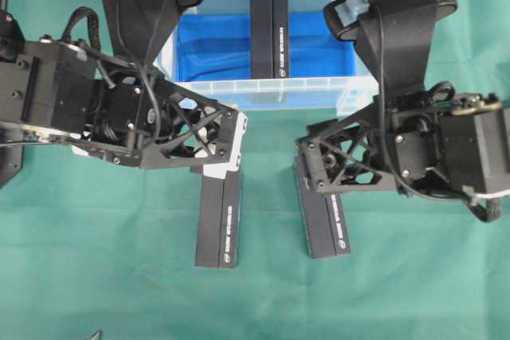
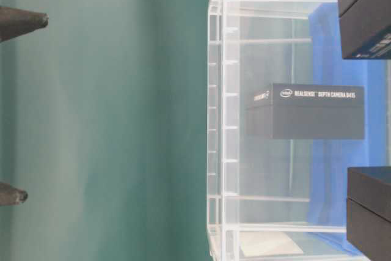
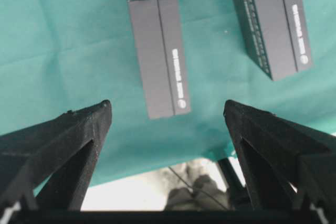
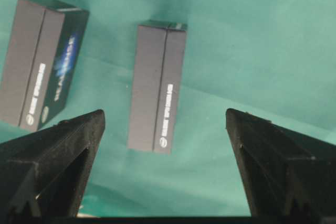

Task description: Take the box out of the case with both arms.

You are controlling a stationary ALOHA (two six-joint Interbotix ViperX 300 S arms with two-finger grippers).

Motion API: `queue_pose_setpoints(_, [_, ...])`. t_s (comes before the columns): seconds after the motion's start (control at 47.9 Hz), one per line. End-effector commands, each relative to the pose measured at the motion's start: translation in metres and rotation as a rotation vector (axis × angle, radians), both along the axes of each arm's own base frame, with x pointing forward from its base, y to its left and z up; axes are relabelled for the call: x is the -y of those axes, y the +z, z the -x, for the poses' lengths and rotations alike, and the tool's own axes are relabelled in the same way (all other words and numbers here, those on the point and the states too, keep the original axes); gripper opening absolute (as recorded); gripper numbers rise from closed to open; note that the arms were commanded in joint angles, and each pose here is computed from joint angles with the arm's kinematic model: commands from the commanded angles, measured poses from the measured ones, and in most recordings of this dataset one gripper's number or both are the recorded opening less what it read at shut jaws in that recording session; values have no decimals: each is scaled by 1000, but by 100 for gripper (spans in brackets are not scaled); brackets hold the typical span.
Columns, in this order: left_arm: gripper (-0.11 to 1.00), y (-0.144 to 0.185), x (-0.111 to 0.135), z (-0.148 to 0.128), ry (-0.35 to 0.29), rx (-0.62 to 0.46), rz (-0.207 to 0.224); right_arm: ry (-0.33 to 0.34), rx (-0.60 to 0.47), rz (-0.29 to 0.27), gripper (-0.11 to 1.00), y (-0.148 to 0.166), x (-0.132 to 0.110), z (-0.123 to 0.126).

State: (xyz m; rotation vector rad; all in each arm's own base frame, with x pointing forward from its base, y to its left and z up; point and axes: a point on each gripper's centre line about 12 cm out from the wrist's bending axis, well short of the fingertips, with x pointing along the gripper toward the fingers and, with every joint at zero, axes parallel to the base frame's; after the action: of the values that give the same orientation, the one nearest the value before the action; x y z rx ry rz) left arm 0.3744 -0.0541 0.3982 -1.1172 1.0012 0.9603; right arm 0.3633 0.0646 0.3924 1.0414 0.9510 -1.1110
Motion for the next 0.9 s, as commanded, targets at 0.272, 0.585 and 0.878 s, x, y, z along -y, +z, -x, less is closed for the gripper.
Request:
queue_pose_setpoints(0.272, [90, 17, 1, 31, -5, -19, 2, 27, -96, -37, 92, 18, 0, 36])
queue_pose_setpoints(0.585, [90, 4, 5, 83, 18, -76, 14, -12, -130, -44, 92, 17, 6, 94])
queue_pose_setpoints(0.878, [90, -12, 1, 142, 89, -77, 38, -50, -105, -55, 92, 15, 15, 139])
